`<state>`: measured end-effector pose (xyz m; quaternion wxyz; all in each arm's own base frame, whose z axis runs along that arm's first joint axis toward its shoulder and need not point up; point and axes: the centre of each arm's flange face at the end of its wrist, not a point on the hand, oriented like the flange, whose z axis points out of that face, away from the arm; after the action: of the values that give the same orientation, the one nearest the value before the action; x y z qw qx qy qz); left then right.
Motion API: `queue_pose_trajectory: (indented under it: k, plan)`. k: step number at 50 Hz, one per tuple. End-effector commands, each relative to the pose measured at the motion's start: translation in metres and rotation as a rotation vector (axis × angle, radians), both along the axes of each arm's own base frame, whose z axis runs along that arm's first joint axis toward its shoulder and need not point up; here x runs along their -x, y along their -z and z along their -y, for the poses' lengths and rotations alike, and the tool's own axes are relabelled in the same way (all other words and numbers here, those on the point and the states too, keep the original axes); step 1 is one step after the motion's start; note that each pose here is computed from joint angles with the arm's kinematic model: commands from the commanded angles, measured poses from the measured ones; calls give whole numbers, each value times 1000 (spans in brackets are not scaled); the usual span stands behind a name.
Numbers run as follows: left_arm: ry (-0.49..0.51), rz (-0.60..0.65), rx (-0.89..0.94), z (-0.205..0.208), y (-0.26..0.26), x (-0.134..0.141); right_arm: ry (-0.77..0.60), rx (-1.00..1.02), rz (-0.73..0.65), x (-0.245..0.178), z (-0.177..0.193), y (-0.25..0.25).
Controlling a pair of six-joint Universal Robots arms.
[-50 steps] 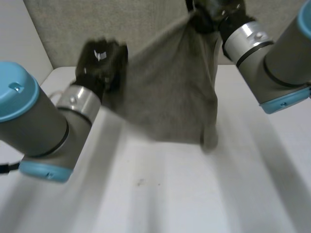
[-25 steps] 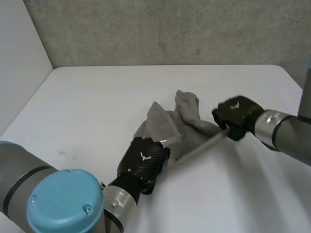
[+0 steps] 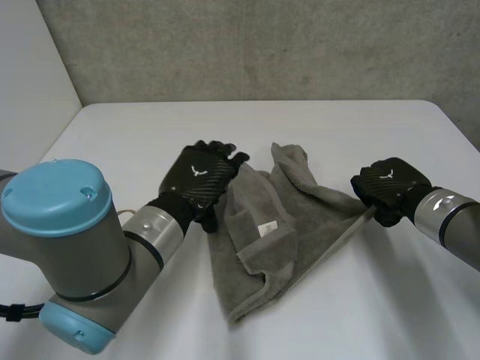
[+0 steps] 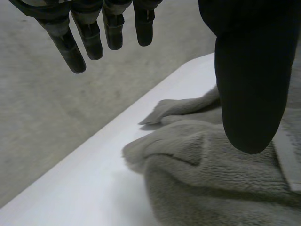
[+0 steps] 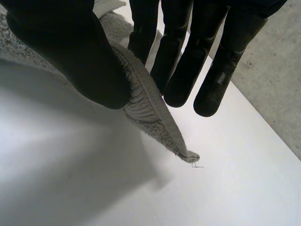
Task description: Fold the towel.
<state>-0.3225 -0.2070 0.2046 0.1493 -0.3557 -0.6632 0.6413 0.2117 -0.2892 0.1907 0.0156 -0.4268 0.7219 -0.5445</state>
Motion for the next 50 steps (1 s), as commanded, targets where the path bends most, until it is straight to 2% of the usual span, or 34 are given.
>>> queue_pose_trajectory:
  k: [1,2,7,12,27,50]
  plan:
    - [196,9,-61,-8,20,12,10,5,0,3,2,4]
    - [197,9,-61,-8,20,12,10,5,0,3,2,4]
    - [333,14,-90,-16,33,21,8,5,0,2,1,5]
    - [375,47,-89,-18,43,22,8,-1,-1,3,0,6]
    - [429,230,-7,-25,75,17,11,-9,-2,4,0,10]
    - [442,234,-6,-15,90,28,9,-23,-6,3,-1,17]
